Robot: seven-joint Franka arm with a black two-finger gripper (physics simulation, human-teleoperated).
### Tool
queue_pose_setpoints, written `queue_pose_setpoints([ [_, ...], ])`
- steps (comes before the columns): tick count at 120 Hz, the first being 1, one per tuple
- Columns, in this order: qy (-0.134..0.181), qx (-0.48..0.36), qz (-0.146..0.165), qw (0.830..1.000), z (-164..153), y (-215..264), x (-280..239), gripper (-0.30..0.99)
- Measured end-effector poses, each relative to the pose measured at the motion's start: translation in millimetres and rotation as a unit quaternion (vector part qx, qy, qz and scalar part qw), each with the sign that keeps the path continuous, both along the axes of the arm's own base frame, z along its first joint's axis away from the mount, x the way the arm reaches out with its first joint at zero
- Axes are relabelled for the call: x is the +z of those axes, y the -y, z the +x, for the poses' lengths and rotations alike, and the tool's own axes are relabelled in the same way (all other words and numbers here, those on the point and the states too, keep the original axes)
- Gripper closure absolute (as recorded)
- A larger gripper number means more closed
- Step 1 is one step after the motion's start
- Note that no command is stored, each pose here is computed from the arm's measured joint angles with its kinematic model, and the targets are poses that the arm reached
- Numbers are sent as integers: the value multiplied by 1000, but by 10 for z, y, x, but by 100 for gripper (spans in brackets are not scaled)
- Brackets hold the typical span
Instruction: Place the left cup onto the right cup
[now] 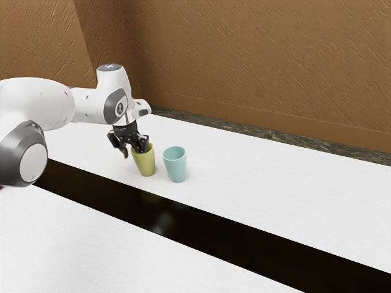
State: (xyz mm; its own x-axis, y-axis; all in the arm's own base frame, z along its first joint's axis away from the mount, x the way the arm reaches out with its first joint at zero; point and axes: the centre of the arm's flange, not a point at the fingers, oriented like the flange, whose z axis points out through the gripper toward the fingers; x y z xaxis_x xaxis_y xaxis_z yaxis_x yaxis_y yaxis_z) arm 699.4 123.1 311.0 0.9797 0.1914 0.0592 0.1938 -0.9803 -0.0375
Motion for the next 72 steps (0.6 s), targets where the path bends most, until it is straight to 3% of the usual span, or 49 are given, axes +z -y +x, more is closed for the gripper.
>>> queue_pose_setpoints([
  [26,0,12,-4,1000,-8,3,-19,69],
  [72,5,21,-4,1000,10,44,39,77],
])
